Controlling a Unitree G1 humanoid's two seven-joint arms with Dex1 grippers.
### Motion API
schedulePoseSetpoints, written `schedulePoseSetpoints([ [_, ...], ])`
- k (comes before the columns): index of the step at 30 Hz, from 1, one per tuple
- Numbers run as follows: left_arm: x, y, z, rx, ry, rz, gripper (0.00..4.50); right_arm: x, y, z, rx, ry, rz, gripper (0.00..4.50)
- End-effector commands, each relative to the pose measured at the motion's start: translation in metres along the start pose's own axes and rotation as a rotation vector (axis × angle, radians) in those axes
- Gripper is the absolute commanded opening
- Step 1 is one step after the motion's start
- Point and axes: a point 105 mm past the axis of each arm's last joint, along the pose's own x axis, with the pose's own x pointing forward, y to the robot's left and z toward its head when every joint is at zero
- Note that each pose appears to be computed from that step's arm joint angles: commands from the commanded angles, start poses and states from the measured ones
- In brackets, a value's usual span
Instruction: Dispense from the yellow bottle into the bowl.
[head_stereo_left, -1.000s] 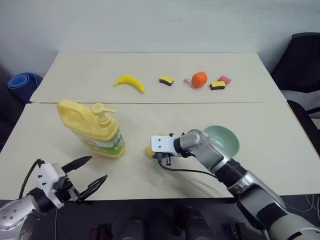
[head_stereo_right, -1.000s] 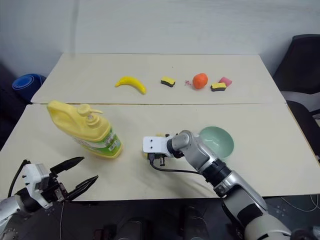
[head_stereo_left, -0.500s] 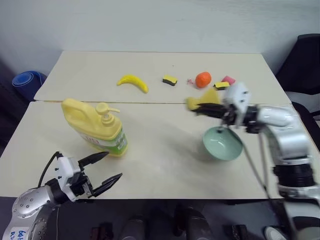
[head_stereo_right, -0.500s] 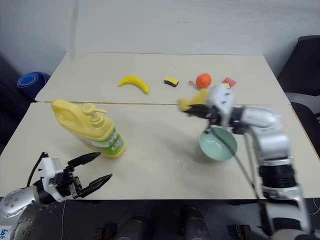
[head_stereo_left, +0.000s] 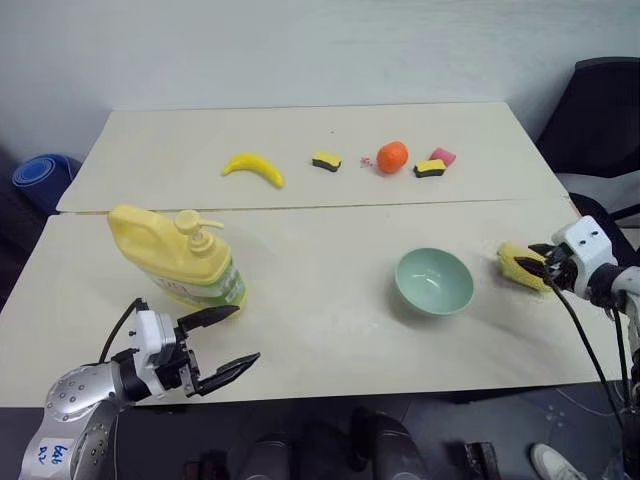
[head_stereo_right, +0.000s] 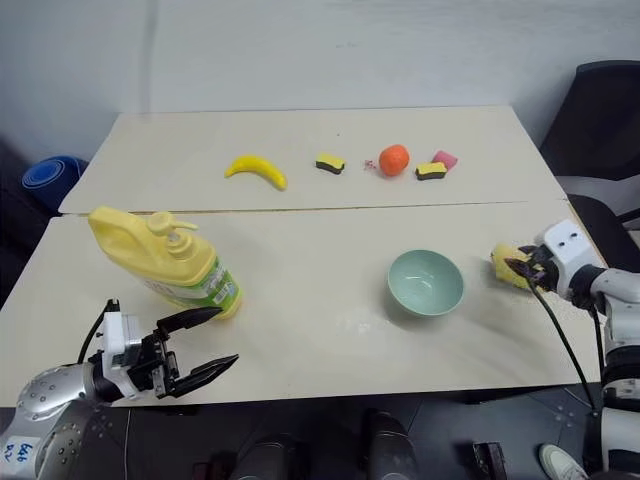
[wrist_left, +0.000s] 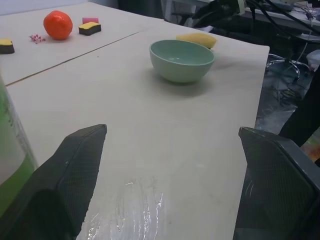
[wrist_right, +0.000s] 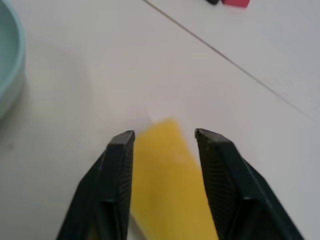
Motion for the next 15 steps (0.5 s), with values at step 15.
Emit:
schedulePoseSetpoints([
  [15,-0.033,0.014,-0.007,0.029,0.058,0.133,4.50,0.014,0.163,0.025,0.055,0.012,0.372,4.44],
])
